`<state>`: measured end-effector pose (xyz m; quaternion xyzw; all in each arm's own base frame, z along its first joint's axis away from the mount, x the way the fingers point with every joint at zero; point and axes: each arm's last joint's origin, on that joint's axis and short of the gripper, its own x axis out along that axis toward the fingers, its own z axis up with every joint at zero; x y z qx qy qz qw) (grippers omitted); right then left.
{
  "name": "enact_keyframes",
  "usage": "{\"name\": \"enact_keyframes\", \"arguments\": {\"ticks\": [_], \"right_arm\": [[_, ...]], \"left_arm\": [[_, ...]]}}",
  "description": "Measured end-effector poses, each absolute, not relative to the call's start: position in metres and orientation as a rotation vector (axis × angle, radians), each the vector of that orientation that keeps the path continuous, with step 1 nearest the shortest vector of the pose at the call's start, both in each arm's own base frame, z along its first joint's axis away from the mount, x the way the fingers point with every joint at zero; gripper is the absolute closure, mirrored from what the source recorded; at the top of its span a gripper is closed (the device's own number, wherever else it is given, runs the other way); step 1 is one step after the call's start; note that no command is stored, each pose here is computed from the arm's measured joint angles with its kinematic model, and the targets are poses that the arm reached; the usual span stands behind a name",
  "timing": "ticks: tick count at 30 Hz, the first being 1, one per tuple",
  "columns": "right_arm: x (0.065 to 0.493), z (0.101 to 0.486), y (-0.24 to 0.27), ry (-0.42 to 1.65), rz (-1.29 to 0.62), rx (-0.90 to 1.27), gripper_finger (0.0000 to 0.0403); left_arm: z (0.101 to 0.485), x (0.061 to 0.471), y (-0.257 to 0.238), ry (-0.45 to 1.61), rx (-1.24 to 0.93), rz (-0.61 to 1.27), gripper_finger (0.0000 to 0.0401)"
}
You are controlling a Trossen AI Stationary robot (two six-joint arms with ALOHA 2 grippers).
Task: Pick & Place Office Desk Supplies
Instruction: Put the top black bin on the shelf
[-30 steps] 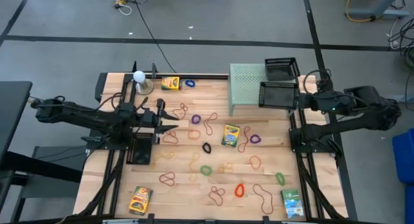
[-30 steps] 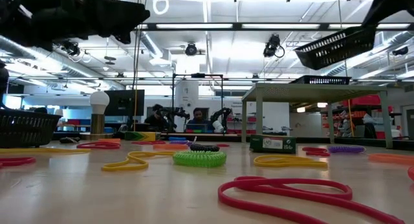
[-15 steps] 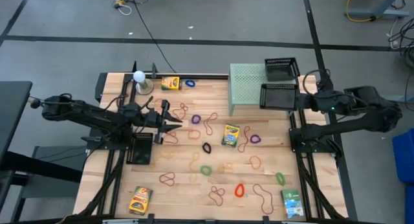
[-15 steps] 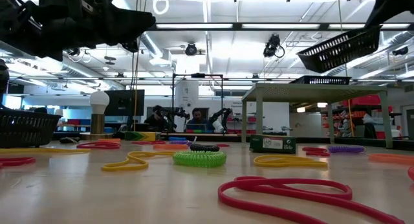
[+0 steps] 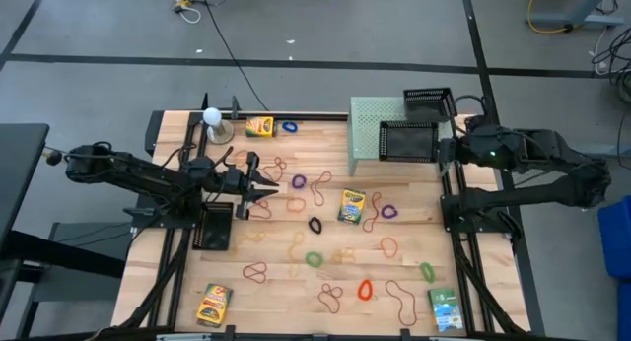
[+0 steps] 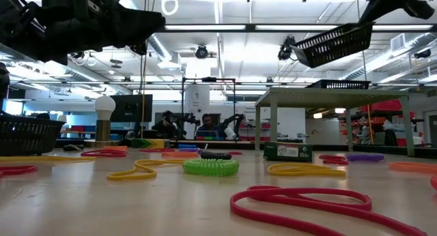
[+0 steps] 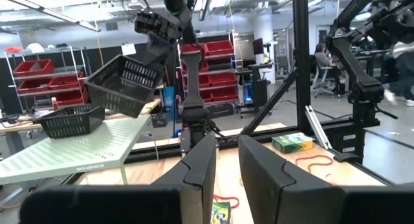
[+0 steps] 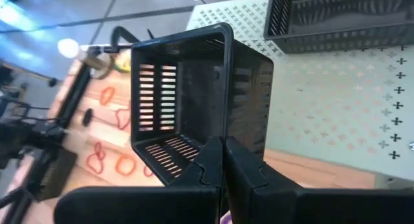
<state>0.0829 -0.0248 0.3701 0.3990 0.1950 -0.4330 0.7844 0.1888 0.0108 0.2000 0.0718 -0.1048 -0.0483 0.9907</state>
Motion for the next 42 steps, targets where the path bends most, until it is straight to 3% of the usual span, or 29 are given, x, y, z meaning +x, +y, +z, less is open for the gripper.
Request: {"name": "enact_keyframes", "arguments": {"ticks": [21, 36, 42], "right_arm": [[0.156, 0.346, -0.098, 0.598, -0.943, 0.948, 0.0394], [0.162, 0.34, -0.106, 0.635, -0.968, 0.902, 0.0311], [0.168, 0.362, -0.1, 0.659, -0.851, 0.659, 0.0287]], "left_arm": [[0.201, 0.189, 0.011, -0.216, 0.113, -0.089, 0.0328], [0.201, 0.189, 0.011, -0.216, 0.094, -0.091, 0.0328], [0.201, 0.189, 0.012, -0.215, 0.093, -0.073, 0.0328]]}}
